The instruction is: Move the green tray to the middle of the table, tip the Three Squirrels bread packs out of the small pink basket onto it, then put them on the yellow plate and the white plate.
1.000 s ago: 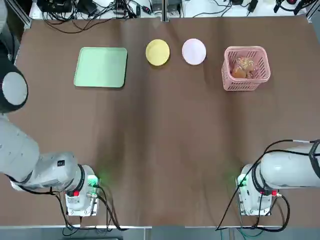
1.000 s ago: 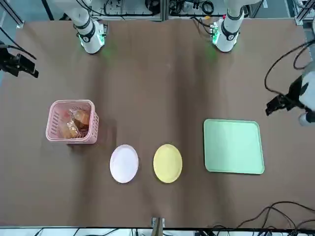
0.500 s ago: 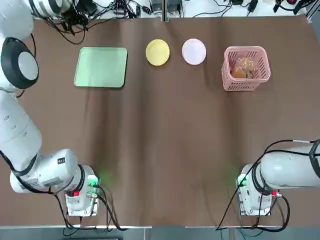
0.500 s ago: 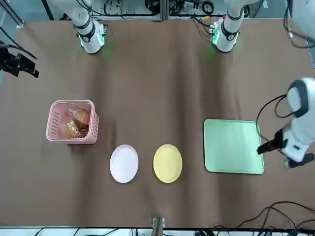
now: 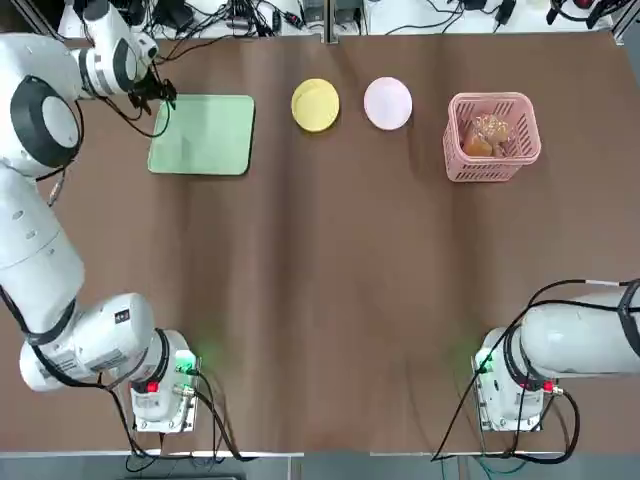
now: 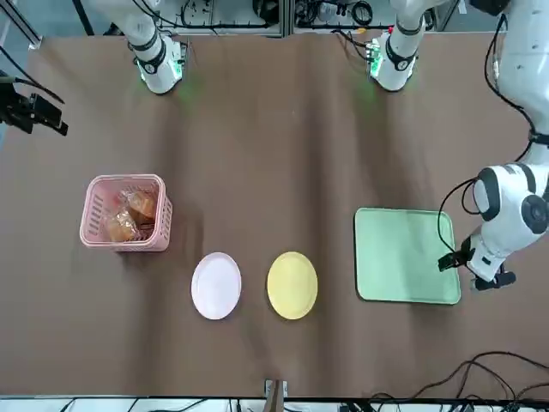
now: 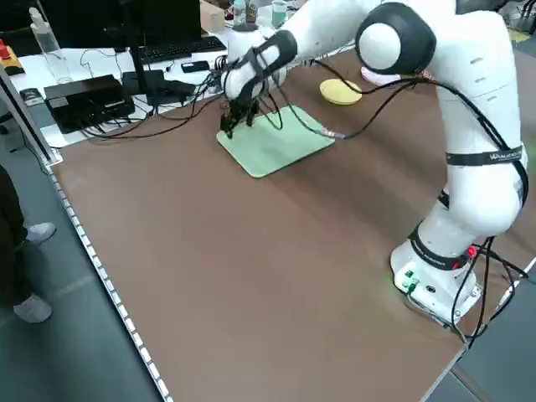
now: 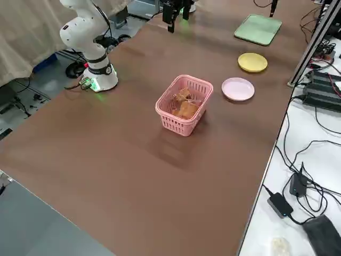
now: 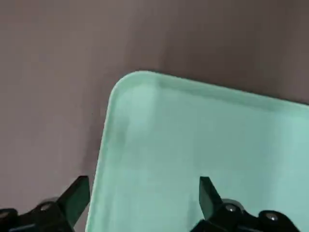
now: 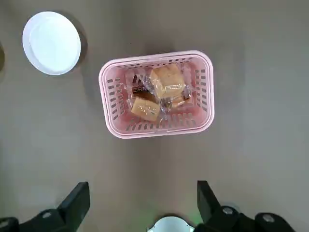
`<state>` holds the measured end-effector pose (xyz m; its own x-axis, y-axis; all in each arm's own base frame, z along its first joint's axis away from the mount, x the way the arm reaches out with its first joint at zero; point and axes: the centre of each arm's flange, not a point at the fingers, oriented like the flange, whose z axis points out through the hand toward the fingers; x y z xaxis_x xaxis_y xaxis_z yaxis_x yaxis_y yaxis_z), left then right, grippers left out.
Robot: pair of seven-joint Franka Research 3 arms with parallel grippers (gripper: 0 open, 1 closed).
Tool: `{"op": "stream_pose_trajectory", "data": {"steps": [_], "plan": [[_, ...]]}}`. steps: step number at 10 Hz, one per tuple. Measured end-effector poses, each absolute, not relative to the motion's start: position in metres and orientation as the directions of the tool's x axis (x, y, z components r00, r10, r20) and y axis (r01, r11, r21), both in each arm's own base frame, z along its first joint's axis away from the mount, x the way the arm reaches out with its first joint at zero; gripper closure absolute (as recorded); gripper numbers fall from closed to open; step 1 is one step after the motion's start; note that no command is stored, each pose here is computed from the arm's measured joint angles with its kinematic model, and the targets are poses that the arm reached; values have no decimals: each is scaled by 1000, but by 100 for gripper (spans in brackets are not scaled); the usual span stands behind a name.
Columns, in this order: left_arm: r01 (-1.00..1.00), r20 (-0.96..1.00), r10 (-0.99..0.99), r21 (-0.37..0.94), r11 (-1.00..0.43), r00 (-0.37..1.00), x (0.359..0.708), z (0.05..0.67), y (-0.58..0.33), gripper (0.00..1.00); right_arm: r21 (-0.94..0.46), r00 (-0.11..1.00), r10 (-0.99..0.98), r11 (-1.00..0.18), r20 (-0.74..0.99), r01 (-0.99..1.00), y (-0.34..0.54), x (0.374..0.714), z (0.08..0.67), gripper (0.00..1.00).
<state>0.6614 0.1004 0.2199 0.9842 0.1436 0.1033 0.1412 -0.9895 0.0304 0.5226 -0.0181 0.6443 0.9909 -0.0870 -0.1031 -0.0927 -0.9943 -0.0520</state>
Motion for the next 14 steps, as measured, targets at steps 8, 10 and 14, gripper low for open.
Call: {"op": "stream_pose_trajectory", "data": {"steps": [8, 10, 14], "plan": [[128, 106, 131, 30, -991, 986, 636, 191, 148, 46, -52, 991, -87, -994, -103, -92, -18, 523, 644, 2], [126, 94, 129, 35, -991, 987, 633, 183, 145, 52, -52, 991, -87, -994, -103, -92, -18, 523, 644, 2], [114, 100, 117, 38, -993, 988, 635, 184, 144, 91, -52, 991, -87, -994, -103, -92, -18, 523, 644, 2]]}}
